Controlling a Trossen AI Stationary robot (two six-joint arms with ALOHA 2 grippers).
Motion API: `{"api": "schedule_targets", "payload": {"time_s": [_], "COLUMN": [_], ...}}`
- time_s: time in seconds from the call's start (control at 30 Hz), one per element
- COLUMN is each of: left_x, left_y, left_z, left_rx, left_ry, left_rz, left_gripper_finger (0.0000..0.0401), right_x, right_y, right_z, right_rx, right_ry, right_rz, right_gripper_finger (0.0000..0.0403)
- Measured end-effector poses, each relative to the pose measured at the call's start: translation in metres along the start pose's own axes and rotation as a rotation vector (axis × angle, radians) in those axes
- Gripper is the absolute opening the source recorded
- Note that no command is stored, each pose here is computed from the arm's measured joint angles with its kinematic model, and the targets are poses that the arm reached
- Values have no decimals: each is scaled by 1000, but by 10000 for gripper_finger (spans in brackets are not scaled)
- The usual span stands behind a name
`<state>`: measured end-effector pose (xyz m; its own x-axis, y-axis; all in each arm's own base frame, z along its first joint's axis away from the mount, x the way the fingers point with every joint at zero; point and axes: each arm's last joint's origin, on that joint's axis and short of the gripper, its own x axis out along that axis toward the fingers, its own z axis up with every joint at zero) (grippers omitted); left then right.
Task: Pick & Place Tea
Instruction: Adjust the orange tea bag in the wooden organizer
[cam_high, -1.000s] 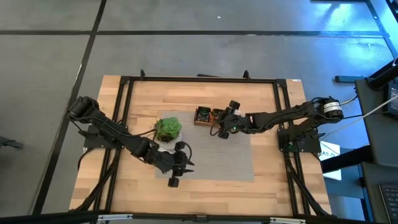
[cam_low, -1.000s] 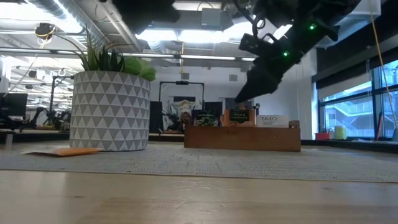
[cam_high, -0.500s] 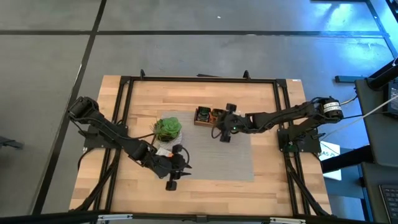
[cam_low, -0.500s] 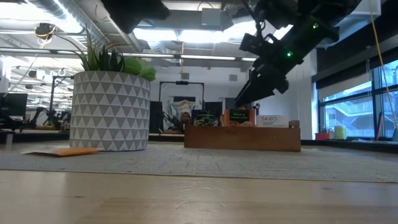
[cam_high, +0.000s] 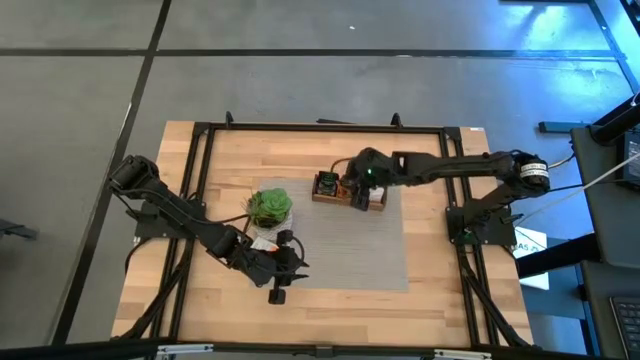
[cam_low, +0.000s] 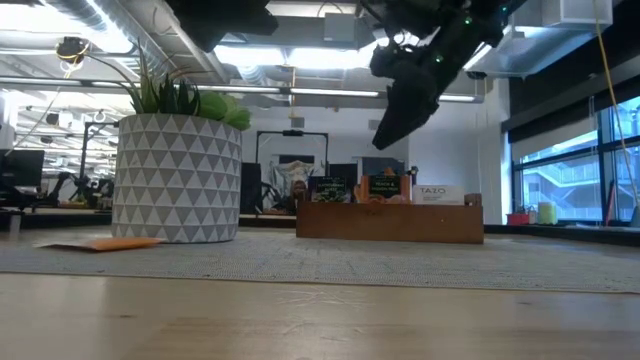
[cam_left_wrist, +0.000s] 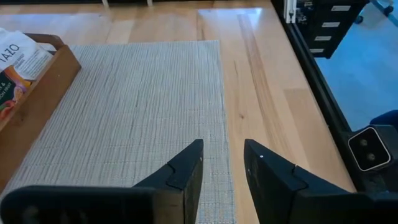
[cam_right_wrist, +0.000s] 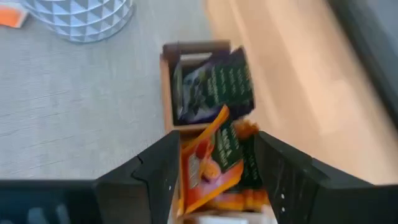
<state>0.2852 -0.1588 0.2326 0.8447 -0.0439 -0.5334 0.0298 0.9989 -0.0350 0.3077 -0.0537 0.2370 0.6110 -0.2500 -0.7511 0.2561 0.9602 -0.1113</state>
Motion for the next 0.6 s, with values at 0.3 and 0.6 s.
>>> {"api": "schedule_targets", "payload": {"time_s": [0.3, 0.6], "left_x": [2, 5], "left_y": [0, 1], "left_z": [-2, -6], "left_rx": [6, 17], "left_ry": [12, 34], "left_rz": [4, 32], "left_gripper_finger": [110, 113], "right_x": [5, 14], "right_y": [-18, -16], "right_z": [-8, -23], "right_rx": [36, 69], "right_ry": [45, 49], "right_rz": [27, 52], "right_gripper_finger": [208, 193]}}
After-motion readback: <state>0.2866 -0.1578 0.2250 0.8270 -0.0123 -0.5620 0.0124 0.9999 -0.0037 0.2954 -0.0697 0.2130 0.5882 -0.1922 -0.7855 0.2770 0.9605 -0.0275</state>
